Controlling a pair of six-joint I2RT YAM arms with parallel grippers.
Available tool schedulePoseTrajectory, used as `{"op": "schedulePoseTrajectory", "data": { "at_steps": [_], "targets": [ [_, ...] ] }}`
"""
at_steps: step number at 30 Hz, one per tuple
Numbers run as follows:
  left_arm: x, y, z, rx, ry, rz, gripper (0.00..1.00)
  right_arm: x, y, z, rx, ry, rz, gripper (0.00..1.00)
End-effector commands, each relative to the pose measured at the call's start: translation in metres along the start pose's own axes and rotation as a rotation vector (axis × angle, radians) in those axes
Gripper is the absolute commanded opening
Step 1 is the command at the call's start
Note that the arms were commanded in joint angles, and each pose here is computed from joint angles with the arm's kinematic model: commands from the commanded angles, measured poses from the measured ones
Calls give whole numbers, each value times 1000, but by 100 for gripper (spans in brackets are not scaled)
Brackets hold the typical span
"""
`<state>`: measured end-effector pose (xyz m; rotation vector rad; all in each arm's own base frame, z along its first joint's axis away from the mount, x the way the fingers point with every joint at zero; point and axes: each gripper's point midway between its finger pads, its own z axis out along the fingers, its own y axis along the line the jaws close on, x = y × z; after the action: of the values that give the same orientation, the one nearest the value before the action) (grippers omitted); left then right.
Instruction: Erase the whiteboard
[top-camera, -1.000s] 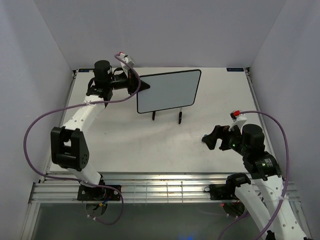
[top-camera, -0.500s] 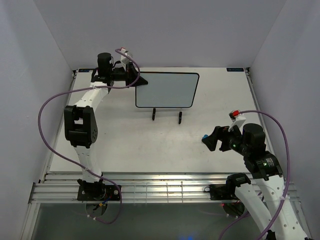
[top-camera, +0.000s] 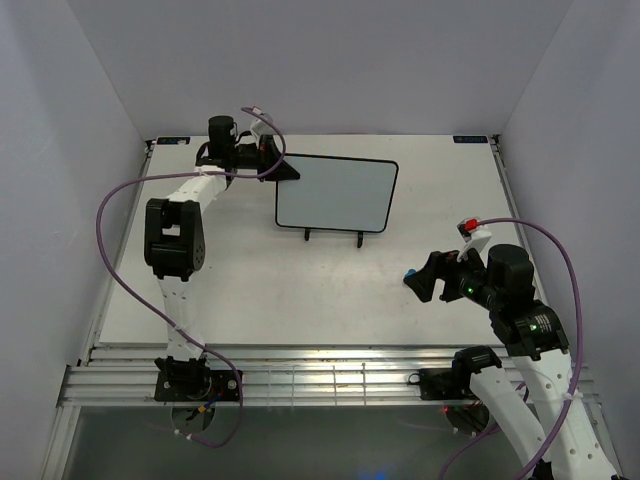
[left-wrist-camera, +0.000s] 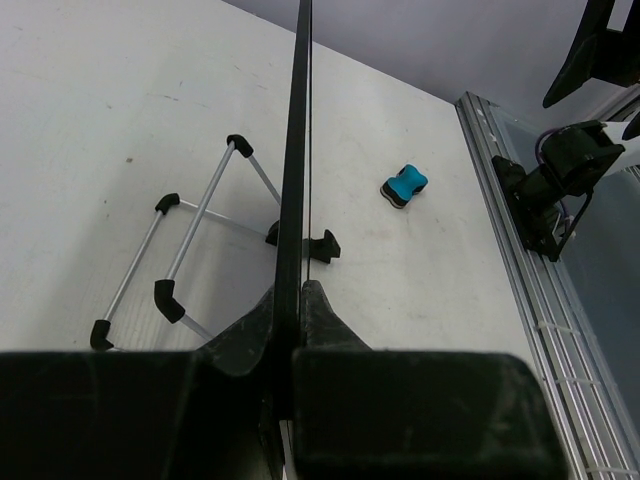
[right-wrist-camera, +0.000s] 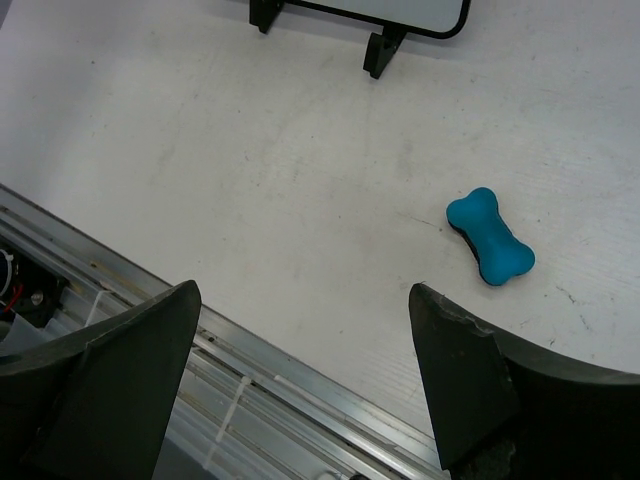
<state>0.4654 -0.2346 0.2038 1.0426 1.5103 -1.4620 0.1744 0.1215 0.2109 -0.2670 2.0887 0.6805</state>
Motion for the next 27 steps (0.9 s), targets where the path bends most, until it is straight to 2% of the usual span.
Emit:
{"op": "schedulePoseTrajectory", "data": {
  "at_steps": [1, 7, 27],
  "targets": [
    [-37, -30, -6, 143, -4, 161, 0, -10, 9, -1, -49, -36, -30, 90],
    [-37, -18, -6, 167, 0, 152, 0, -7, 6, 2, -45, -22, -45, 90],
    [11, 6, -4, 180, 3, 39, 0, -1, 5, 11, -64, -7, -50, 90]
  ]
}}
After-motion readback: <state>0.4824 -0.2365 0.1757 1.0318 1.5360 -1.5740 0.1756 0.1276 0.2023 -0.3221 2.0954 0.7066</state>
